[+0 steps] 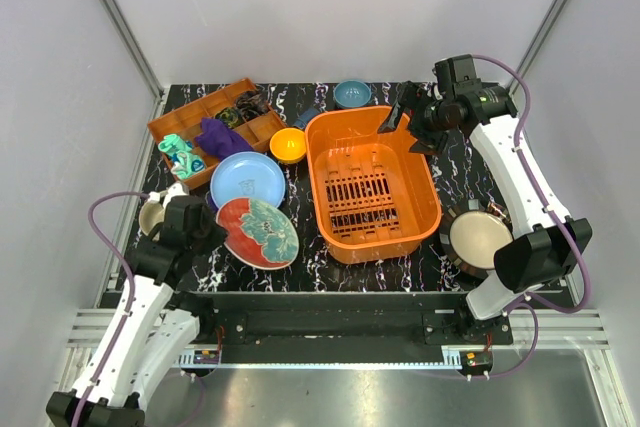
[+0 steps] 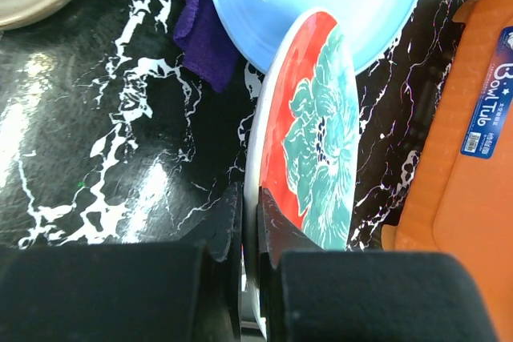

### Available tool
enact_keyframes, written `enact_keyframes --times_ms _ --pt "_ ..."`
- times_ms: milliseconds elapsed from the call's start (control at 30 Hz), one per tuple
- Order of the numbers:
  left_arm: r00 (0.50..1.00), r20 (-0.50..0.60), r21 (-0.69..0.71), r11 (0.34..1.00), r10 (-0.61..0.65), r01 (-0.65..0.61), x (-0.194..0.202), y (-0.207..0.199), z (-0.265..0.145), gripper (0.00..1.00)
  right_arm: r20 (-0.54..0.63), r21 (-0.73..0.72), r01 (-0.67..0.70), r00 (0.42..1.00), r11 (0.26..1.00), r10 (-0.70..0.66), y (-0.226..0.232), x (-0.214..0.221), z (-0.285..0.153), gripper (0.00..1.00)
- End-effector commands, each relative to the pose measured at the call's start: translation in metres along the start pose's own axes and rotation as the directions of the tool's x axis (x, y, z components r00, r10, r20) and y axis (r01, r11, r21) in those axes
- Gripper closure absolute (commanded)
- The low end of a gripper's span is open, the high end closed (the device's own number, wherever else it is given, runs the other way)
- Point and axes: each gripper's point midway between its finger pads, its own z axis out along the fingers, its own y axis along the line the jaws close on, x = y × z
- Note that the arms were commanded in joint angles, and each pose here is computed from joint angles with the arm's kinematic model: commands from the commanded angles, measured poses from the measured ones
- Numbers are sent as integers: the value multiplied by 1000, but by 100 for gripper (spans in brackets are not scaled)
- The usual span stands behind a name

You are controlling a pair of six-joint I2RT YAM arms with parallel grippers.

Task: Place the mixed dishes into the plastic bin
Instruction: Pick up the plate at the center of the board.

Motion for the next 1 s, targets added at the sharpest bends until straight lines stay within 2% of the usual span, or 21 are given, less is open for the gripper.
enact_keyframes --times_ms 0,400,667,967 --pt "987 147 197 980 -68 38 -52 -56 -31 100 42 -51 25 999 998 -23 13 -4 -10 0" --pt "977 196 298 954 -83 22 -90 -98 -59 100 43 -47 35 999 998 -33 10 -3 -9 0" --pt "957 280 353 935 -82 -23 -143 -136 -96 100 68 -39 40 997 998 -37 11 -8 -12 0" --pt "927 373 393 910 -29 -130 -204 -186 -140 100 110 -45 49 993 998 -44 19 -21 -17 0"
